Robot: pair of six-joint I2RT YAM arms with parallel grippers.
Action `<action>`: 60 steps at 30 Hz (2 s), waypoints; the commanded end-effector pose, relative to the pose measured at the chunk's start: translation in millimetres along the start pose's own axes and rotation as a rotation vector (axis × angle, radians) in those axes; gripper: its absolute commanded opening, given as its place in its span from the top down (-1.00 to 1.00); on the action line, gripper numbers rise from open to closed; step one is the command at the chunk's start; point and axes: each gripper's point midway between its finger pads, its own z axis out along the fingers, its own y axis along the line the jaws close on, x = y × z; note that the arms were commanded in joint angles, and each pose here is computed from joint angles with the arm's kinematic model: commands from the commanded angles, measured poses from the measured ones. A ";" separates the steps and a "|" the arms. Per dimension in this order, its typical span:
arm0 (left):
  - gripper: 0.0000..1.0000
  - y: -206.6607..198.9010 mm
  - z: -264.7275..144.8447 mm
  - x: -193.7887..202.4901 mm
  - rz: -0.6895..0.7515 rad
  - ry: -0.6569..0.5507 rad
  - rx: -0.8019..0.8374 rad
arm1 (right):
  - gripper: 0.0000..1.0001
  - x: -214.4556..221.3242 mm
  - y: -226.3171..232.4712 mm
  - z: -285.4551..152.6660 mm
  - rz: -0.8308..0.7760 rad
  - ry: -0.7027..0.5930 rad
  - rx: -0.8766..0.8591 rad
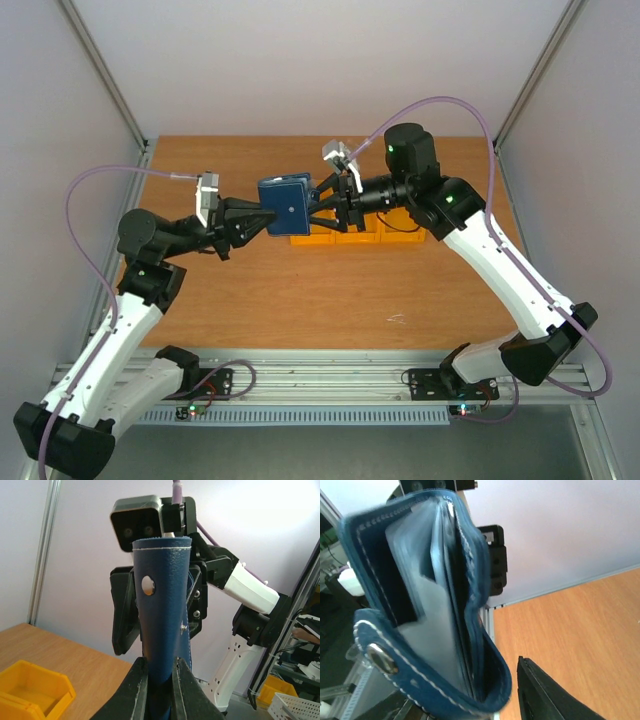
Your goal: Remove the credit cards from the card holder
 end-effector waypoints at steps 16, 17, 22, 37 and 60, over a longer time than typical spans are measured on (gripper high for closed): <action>-0.27 104.0 -24.2 51.6 0.108 0.097 -0.491 | 0.98 41.0 -115.7 -59.2 0.281 0.055 1.090; -0.30 95.2 -20.6 57.8 0.127 0.131 -0.433 | 0.98 46.7 -117.2 -62.5 0.270 0.088 1.168; -0.36 110.2 -28.9 70.5 0.032 0.145 -0.521 | 0.98 42.0 -107.4 -46.2 0.154 0.150 1.307; -0.97 120.2 -32.5 59.6 -0.059 0.057 -0.589 | 0.98 38.0 -79.8 35.9 0.129 0.215 1.022; 0.99 61.2 -7.8 48.5 -0.123 0.027 -0.233 | 0.54 36.6 -33.6 32.3 0.158 0.051 0.526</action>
